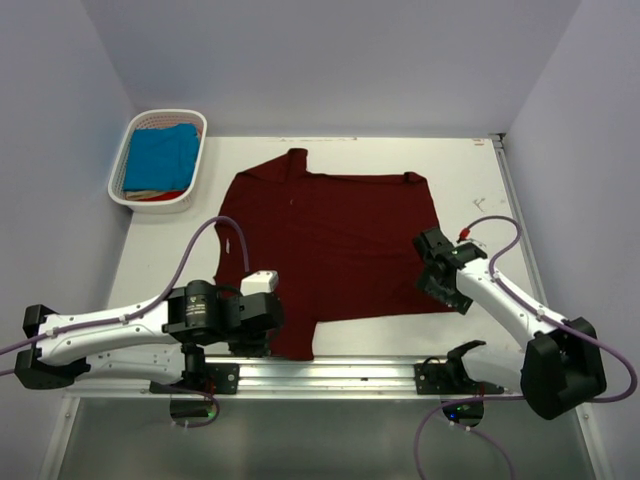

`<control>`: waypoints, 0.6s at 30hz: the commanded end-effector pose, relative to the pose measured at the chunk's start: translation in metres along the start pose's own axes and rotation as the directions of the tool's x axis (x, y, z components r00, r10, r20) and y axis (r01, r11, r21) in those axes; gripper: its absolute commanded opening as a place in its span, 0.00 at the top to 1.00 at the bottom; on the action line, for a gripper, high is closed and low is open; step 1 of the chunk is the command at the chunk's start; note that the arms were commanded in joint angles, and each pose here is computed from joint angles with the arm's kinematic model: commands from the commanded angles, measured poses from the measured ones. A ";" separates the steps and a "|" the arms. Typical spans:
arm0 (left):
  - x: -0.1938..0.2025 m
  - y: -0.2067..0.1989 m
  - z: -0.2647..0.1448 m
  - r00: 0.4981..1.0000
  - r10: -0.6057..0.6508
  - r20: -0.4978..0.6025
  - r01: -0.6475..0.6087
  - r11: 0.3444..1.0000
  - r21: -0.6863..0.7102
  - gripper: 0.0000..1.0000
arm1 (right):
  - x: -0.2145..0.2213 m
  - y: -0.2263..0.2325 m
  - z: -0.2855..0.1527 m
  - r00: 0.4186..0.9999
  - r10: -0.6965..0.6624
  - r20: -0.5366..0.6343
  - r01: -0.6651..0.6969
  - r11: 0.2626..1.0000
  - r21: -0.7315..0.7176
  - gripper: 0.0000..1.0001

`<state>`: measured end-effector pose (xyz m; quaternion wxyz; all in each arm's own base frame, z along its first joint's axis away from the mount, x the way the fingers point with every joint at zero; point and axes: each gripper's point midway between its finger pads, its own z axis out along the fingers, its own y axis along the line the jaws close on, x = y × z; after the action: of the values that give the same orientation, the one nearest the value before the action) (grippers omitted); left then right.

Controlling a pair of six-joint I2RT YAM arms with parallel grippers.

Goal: Fold and stack the t-shirts
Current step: Grap the side of the flattened tshirt closest away from the robot with both arms

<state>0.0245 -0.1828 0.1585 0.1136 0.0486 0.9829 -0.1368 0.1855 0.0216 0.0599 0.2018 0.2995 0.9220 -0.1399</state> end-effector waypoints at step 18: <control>-0.009 -0.005 0.019 0.991 0.091 0.099 -0.101 0.989 0.105 1.00 | -0.021 -0.037 0.005 0.802 0.551 0.233 -0.575 0.817 0.046 0.23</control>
<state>0.0324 -0.1850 0.1395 0.1459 0.0899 0.9720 -0.1606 0.1725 -0.0037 0.0628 0.2724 0.5141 0.8020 -0.1351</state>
